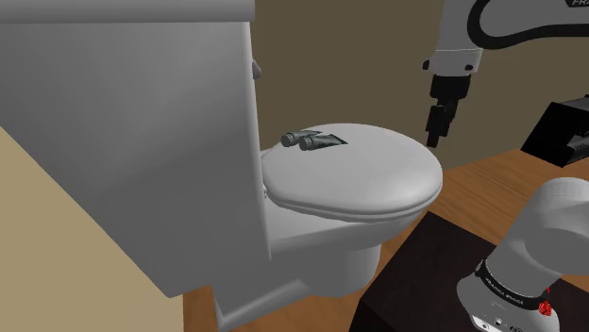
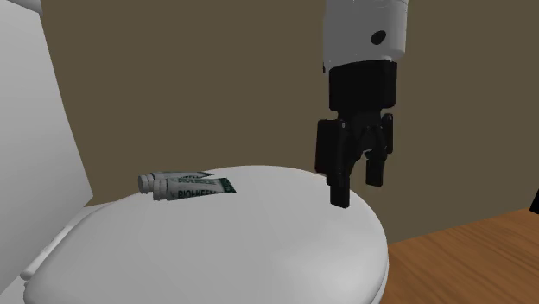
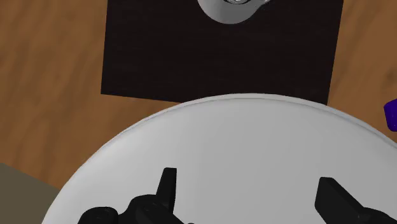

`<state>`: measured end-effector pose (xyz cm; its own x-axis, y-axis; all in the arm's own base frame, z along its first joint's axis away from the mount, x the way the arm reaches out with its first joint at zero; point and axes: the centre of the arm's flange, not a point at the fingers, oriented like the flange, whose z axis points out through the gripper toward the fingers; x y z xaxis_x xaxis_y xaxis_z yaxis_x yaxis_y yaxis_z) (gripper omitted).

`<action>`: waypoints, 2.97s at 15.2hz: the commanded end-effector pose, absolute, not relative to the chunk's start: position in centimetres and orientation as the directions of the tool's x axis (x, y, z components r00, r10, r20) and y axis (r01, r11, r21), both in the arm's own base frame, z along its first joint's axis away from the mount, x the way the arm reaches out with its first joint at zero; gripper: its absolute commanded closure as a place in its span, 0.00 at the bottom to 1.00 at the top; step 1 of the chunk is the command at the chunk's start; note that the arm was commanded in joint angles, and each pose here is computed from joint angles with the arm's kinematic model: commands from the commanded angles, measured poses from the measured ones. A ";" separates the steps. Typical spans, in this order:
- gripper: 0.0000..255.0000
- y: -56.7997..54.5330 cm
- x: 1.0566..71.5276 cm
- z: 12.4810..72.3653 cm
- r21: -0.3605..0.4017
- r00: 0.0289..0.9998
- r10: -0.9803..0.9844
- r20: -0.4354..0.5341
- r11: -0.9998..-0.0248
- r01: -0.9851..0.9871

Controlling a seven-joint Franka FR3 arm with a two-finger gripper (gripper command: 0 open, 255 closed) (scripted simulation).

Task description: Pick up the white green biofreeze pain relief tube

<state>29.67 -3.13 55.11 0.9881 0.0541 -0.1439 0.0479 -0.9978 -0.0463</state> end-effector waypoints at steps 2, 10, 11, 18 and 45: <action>0.00 -3.4 30.8 54.8 -0.060 0.986 0.102 -0.132 -0.994 0.095; 0.00 -3.5 40.2 52.9 -0.145 0.885 0.466 -0.015 -0.876 0.459; 0.00 -3.3 41.4 52.7 -0.152 0.862 0.507 0.002 -0.852 0.501; 0.00 0.0 49.1 52.0 -0.178 0.649 0.751 0.125 -0.626 0.759; 1.00 6.0 55.7 48.4 -0.158 0.337 0.906 0.257 -0.305 0.939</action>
